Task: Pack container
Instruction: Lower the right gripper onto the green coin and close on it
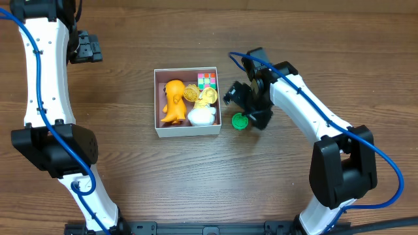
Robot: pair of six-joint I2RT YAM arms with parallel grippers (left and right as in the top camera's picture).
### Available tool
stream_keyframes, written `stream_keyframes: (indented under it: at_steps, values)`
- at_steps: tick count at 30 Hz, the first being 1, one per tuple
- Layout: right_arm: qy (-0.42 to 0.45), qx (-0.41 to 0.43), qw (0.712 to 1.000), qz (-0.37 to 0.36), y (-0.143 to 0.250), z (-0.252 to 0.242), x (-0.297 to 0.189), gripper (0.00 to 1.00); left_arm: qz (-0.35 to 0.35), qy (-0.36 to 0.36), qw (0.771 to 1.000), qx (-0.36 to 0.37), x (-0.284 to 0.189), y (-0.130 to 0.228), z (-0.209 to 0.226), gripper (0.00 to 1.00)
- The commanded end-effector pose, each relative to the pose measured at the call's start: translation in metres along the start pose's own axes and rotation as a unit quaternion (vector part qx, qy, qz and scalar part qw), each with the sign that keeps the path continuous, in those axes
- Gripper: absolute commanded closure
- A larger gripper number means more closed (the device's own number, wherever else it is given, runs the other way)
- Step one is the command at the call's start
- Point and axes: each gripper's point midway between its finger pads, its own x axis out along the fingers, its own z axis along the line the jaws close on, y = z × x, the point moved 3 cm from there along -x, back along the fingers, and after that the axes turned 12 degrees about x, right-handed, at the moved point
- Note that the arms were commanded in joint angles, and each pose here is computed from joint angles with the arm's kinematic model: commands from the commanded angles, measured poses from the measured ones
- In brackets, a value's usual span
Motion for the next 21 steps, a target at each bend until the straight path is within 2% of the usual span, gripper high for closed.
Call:
stream_keyframes:
  at_steps: [1,21]
  values:
    - [0.026,0.102,0.993,-0.054,-0.0115,-0.0117,-0.0037,0.0,-0.002,0.003,1.0,0.009,0.0008,-0.0031,-0.0013,0.0]
    - [0.026,0.155,0.985,-0.066,-0.0079,-0.0096,0.0001,0.0,-0.002,0.003,1.0,0.009,0.0008,-0.0031,-0.0013,0.0]
